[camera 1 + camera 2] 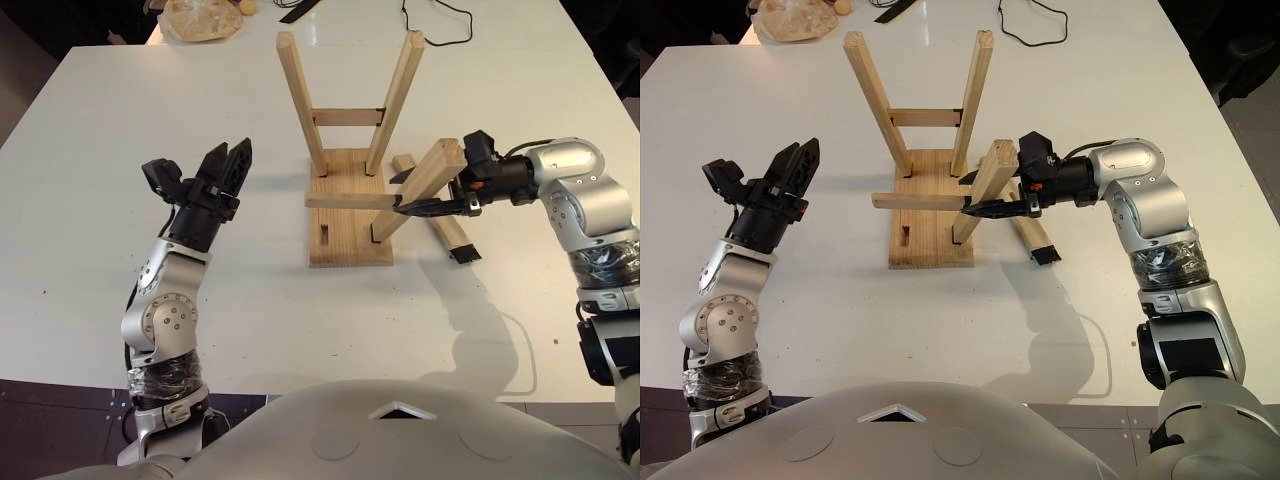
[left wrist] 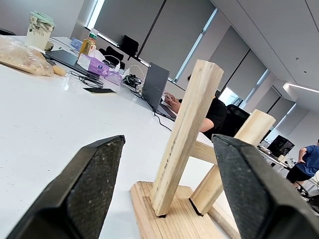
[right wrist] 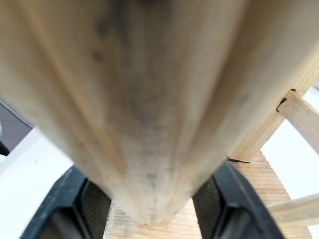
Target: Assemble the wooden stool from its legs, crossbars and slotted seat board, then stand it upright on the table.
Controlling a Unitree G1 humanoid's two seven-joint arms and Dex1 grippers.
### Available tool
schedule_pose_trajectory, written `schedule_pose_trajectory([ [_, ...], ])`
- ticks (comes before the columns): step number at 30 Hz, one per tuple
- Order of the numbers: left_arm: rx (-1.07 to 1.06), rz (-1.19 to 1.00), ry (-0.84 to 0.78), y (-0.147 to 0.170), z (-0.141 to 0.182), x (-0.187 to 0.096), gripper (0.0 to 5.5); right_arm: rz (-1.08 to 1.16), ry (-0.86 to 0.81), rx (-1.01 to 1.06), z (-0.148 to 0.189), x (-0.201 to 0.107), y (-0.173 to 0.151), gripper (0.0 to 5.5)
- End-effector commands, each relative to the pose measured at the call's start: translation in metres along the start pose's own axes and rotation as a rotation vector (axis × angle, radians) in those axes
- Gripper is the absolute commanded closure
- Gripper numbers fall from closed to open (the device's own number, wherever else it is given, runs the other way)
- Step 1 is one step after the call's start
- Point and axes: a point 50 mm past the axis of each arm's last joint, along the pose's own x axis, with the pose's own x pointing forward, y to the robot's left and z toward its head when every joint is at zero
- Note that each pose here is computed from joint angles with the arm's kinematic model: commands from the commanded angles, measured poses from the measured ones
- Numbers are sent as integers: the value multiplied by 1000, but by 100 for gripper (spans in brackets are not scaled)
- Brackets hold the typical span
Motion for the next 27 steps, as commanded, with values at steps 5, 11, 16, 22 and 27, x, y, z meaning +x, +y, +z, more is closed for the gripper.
schedule_pose_trajectory([
  [5, -26, 0, 13, -6, -12, 9, 227, -2, 339, 220, -70, 22, 8, 350],
  [11, -45, -2, -5, -9, -18, 15, 227, -24, 407, 245, -84, 30, 4, 350],
  [16, -77, 61, -45, 3, -16, 8, 227, -156, 200, 131, -53, 24, -14, 295],
  [22, -159, 264, -120, 35, -17, -16, 227, -320, 189, 126, -36, -15, 7, 231],
  [27, -202, 392, -175, 54, -15, -24, 227, -690, 287, 226, -68, -32, 38, 231],
])
